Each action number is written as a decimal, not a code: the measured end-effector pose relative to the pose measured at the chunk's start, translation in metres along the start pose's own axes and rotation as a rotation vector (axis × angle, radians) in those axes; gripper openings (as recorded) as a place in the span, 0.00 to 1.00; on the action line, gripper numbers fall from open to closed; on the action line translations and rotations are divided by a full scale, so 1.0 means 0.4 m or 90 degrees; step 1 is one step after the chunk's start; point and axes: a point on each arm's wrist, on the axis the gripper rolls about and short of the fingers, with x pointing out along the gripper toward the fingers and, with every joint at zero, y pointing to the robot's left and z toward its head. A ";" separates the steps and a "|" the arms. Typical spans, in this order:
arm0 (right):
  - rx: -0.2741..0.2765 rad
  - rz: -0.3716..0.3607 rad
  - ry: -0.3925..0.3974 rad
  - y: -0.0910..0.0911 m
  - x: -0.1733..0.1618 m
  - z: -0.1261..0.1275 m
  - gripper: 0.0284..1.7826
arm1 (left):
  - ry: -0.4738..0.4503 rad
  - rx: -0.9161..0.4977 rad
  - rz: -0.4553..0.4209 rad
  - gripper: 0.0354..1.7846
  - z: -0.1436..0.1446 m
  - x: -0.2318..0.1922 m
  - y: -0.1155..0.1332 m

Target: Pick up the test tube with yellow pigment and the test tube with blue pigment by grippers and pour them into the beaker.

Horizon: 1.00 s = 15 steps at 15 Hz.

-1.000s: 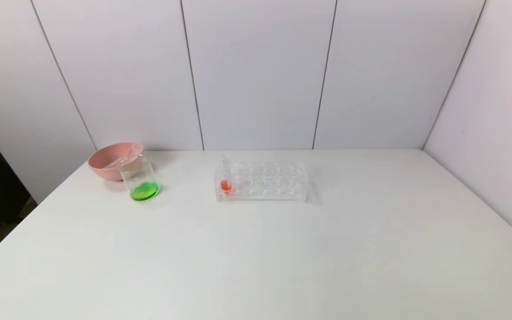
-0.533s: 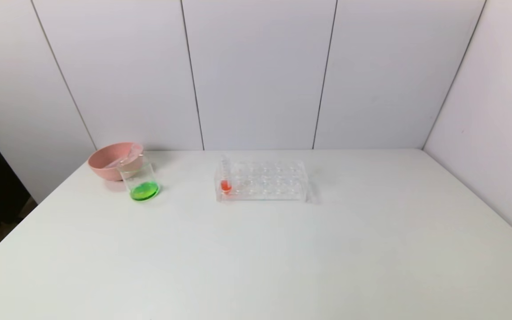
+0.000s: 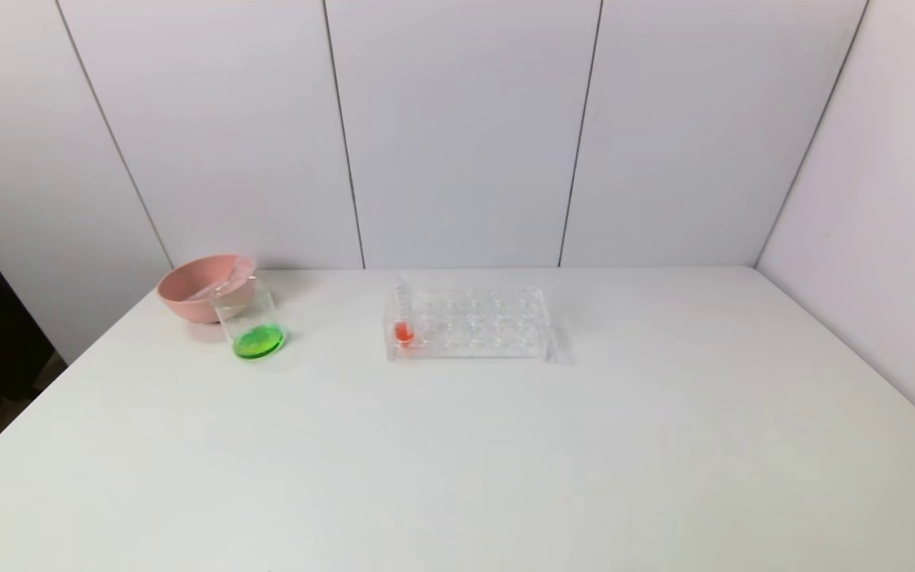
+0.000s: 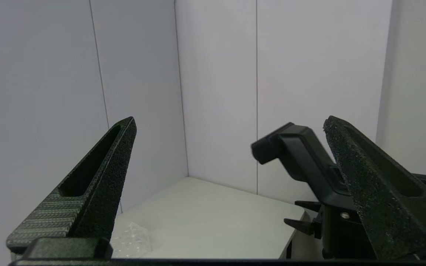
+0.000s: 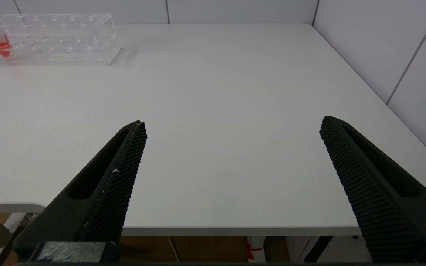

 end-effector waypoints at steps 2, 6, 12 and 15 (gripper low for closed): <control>0.000 0.000 0.000 0.000 0.000 0.000 0.96 | -0.024 0.019 0.000 0.99 -0.013 -0.048 -0.072; 0.000 0.000 0.000 0.000 0.000 0.000 0.96 | -0.077 0.103 0.082 0.99 -0.038 -0.094 -0.106; 0.000 0.000 0.000 0.000 0.000 0.000 0.96 | 0.091 0.114 0.281 0.99 -0.186 -0.138 0.013; 0.000 0.000 0.000 0.000 0.000 0.000 0.96 | 0.140 0.097 0.339 0.99 -0.258 -0.169 0.053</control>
